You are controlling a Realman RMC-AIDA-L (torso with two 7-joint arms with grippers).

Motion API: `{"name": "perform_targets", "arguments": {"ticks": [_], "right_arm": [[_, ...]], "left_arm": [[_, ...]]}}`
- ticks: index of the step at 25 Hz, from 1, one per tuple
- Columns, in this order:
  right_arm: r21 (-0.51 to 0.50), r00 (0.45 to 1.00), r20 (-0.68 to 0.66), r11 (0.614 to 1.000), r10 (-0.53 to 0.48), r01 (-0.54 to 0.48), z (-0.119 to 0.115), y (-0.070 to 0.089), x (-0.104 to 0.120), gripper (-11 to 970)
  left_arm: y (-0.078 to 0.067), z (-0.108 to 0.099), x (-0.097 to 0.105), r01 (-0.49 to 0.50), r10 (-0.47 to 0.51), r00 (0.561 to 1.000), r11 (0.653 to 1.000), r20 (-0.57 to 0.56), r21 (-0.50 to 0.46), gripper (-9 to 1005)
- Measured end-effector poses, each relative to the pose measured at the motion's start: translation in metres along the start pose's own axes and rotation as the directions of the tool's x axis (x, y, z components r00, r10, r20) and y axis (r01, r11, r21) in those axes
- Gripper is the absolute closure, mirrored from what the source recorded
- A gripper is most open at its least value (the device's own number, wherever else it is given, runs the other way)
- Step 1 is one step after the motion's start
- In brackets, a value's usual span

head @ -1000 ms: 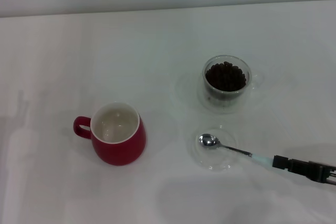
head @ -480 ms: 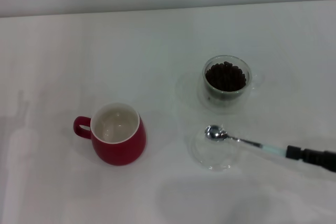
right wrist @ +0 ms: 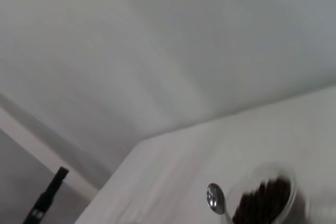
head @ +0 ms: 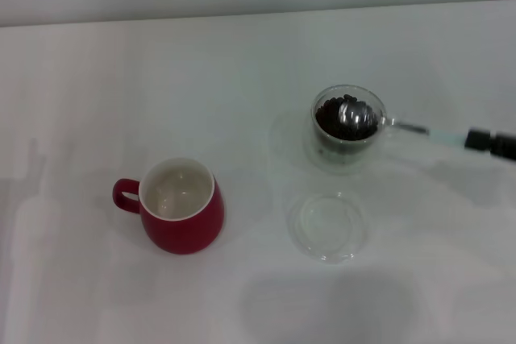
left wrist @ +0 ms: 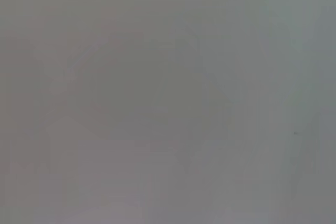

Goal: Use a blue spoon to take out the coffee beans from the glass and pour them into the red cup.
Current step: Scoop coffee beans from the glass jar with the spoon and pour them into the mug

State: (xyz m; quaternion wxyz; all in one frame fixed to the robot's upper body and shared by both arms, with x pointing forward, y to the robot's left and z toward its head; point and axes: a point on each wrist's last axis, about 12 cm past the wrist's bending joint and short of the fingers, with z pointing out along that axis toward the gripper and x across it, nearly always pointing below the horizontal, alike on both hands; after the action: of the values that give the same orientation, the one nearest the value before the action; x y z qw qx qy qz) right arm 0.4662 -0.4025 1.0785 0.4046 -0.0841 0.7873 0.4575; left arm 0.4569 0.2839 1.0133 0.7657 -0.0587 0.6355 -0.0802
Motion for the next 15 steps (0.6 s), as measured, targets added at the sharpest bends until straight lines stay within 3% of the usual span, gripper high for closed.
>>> {"name": "perform_targets", "arguments": {"ticks": [8,15], "right_arm": [[0.023,0.984,-0.033,0.984,-0.176,0.177,0.009,0.000,-0.044,815],[0.064,0.924,-0.064,0.922,-0.377,0.381,0.001,0.010,-0.070,815]], "left_arm": [[0.000,0.000,0.000,0.001,-0.001,1.000,1.000,0.000,0.001,163],[0.000,0.000,0.000,0.003,-0.003,1.000,1.000,0.000,0.001,163]]}}
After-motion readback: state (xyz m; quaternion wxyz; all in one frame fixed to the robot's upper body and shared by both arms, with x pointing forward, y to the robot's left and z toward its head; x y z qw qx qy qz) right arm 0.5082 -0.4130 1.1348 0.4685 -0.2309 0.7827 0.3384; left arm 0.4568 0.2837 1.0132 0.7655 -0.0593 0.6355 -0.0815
